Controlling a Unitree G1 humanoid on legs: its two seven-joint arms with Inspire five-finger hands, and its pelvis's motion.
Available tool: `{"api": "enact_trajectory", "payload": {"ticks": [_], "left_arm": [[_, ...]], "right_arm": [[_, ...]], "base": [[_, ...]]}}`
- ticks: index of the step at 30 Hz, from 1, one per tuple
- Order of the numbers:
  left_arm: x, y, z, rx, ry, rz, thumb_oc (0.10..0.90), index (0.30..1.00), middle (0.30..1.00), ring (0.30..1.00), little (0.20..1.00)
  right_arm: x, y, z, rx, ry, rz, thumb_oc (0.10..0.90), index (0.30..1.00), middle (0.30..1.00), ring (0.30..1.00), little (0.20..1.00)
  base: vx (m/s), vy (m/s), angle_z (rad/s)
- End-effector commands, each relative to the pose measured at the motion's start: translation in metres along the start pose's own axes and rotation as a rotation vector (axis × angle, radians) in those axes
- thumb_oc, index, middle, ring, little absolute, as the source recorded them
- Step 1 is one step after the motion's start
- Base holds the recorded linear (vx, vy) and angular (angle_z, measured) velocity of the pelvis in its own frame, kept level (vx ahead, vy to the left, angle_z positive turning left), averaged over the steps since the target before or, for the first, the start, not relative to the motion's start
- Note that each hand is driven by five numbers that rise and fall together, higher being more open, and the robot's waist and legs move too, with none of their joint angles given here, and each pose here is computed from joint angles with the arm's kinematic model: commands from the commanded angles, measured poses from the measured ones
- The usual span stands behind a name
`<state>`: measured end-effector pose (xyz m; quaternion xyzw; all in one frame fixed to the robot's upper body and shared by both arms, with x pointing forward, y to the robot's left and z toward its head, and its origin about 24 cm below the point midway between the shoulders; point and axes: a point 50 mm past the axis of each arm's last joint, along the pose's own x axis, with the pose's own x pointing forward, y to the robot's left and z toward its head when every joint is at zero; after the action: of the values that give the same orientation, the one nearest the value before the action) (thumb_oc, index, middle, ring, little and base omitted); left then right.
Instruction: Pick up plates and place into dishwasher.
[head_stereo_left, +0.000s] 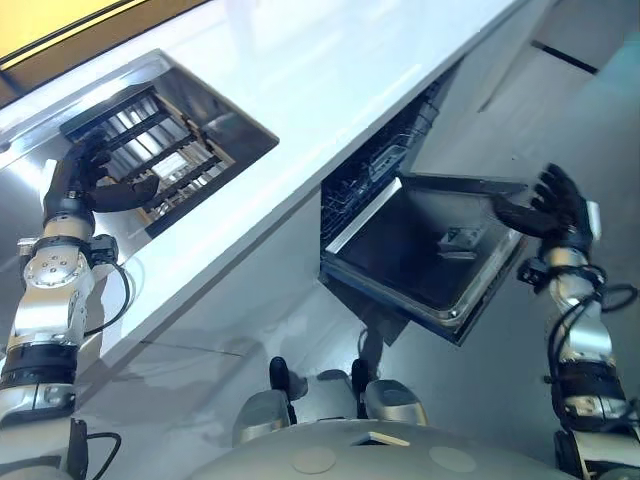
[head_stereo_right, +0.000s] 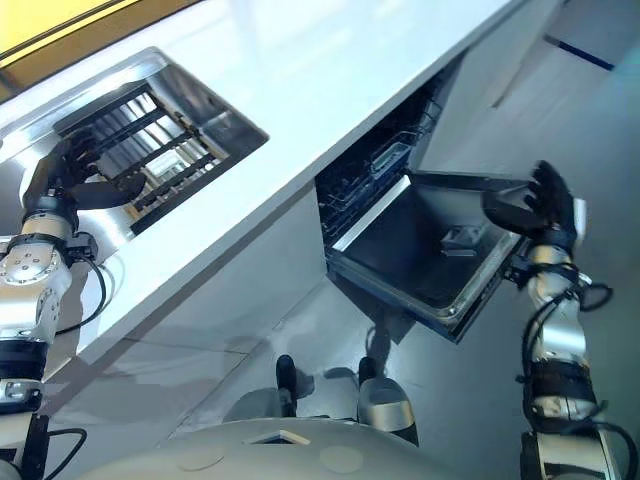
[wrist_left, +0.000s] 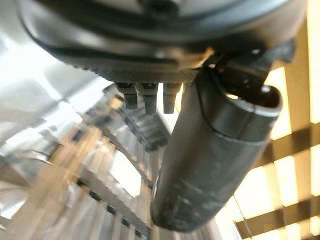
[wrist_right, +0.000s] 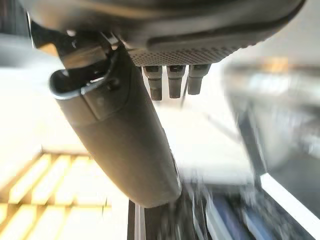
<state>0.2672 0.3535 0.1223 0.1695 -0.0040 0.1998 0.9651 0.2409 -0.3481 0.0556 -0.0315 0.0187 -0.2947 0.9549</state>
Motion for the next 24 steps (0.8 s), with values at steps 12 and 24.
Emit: {"api": "enact_trajectory", "payload": {"ticks": [12,24], "left_arm": [[0.02,0.041,0.084,-0.039,-0.373,0.137,0.8,0.9,0.9,0.9,0.9],[0.028,0.054,0.165,-0.353,-0.672,0.293,0.8,0.9,0.9,0.9,0.9]], "right_arm": [[-0.006,-0.035,-0.054,0.271,0.24,-0.075,0.8,0.9,0.9,0.9,0.9],[-0.039,-0.034,-0.118,0.868,0.463,-0.295,0.8,0.9,0.9,0.9,0.9]], "base": [[0.01,-0.077,-0.1],[0.06,-0.086,0.18]]}}
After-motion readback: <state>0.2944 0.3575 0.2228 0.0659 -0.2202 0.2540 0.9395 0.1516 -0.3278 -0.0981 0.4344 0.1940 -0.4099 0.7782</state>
